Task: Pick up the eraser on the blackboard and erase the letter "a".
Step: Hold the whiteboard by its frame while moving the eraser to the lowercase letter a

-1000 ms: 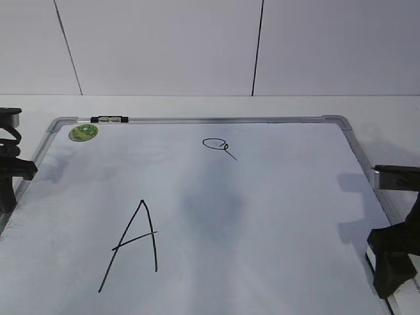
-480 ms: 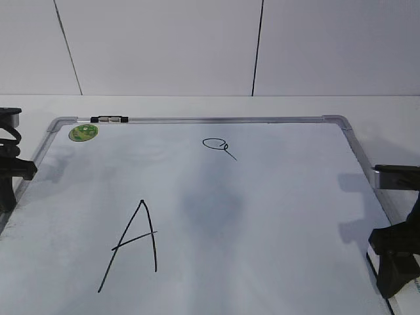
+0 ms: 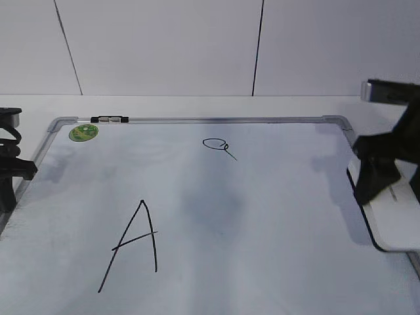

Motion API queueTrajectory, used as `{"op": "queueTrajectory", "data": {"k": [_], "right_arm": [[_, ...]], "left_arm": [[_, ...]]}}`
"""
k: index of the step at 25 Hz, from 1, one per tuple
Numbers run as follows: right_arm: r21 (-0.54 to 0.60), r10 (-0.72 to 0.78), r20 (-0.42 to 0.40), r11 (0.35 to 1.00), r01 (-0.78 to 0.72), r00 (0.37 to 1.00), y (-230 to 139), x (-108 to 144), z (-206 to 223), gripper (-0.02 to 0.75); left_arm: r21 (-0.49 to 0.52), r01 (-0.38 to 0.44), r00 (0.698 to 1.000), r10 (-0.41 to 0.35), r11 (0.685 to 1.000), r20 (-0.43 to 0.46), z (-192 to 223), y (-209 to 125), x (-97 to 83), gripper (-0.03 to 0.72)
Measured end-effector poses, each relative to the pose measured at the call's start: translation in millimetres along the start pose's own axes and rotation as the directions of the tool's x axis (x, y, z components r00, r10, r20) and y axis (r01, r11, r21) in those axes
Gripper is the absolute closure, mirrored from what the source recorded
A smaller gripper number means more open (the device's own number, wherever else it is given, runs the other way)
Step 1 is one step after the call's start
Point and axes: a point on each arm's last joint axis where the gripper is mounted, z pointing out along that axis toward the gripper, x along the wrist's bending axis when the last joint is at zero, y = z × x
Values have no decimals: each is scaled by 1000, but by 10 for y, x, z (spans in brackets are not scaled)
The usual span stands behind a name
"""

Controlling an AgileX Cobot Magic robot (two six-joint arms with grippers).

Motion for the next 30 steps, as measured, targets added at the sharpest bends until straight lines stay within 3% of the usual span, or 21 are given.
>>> {"op": "queueTrajectory", "data": {"k": [7,15,21,30], "right_arm": [[-84,-39,-31,996,36,999,713,191,-83,203],[-153,-168,-23,975,163,986,1468,712,174,204],[-163,-213,-18,965,208,977,1796,947,510,204],[-141,-227,0,964,225,974,1979,996,755,204]], "left_arm": [[2,0,1000,0,1000,0,0,-2,0,669],[2,0,1000,0,1000,0,0,-2,0,669],[1,0,1000,0,1000,0,-1,0,0,669],[1,0,1000,0,1000,0,-1,0,0,669]]}}
